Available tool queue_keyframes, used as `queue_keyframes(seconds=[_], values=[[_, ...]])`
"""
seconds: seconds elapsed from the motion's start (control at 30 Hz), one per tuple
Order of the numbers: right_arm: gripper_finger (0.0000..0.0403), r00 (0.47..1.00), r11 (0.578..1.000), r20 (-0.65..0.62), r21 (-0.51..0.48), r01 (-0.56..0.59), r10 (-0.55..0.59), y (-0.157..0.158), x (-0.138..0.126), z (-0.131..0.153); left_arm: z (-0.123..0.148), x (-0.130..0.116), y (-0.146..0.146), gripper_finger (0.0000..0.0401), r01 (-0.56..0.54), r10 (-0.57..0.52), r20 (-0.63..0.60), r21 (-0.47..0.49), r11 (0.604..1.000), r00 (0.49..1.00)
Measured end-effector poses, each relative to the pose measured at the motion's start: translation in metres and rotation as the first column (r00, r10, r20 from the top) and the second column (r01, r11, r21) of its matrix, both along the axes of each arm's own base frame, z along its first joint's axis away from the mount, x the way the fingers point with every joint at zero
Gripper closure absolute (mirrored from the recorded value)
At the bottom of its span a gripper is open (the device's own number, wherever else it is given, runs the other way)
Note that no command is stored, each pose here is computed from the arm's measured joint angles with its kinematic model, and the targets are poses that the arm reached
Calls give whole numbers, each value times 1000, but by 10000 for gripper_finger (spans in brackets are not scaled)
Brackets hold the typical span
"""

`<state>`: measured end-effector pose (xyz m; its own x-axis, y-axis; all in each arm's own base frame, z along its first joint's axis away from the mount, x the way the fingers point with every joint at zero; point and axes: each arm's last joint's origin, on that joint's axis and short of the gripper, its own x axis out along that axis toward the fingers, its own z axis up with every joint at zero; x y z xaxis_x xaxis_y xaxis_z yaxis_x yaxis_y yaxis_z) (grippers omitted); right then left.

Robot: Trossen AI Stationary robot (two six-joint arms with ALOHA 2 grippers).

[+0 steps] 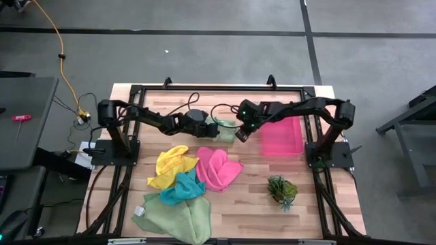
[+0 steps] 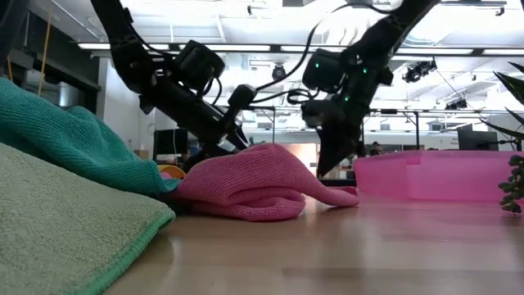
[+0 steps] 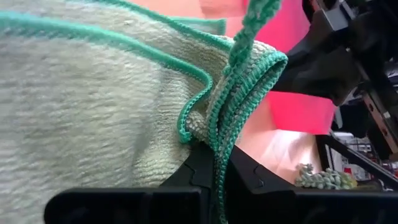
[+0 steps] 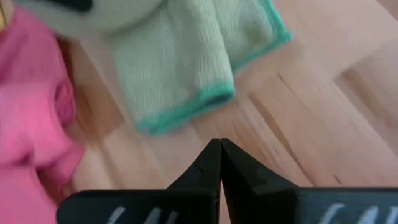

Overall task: Fold microfiber towels
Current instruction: Fold the top light green microfiber cloth

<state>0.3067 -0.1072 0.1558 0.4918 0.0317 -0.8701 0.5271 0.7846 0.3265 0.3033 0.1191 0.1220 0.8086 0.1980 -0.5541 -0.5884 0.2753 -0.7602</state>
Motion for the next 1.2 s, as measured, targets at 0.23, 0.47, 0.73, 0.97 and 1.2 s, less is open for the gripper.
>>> queue_keyframes(seconds=[0.23, 0.47, 0.73, 0.97, 1.2], values=[[403, 996, 998, 50, 17, 68, -68, 2, 14, -22, -4, 15, 7, 396, -15, 15, 2, -12, 1000, 1000], [403, 993, 995, 72, 0, 95, -95, 8, 21, -23, 5, 27, 13, 396, -84, 84, 42, -9, 996, 996], [403, 992, 995, 75, -6, 101, -100, 8, 21, -23, 5, 29, 11, 371, -83, 85, 47, -34, 996, 995], [403, 992, 995, 78, -3, 99, -99, 8, 21, -23, 11, 32, 12, 287, -82, 85, 118, -26, 996, 989], [403, 992, 996, 80, 1, 93, -93, 8, 21, -22, 25, 29, 24, 209, -6, 8, 225, -11, 1000, 974]])
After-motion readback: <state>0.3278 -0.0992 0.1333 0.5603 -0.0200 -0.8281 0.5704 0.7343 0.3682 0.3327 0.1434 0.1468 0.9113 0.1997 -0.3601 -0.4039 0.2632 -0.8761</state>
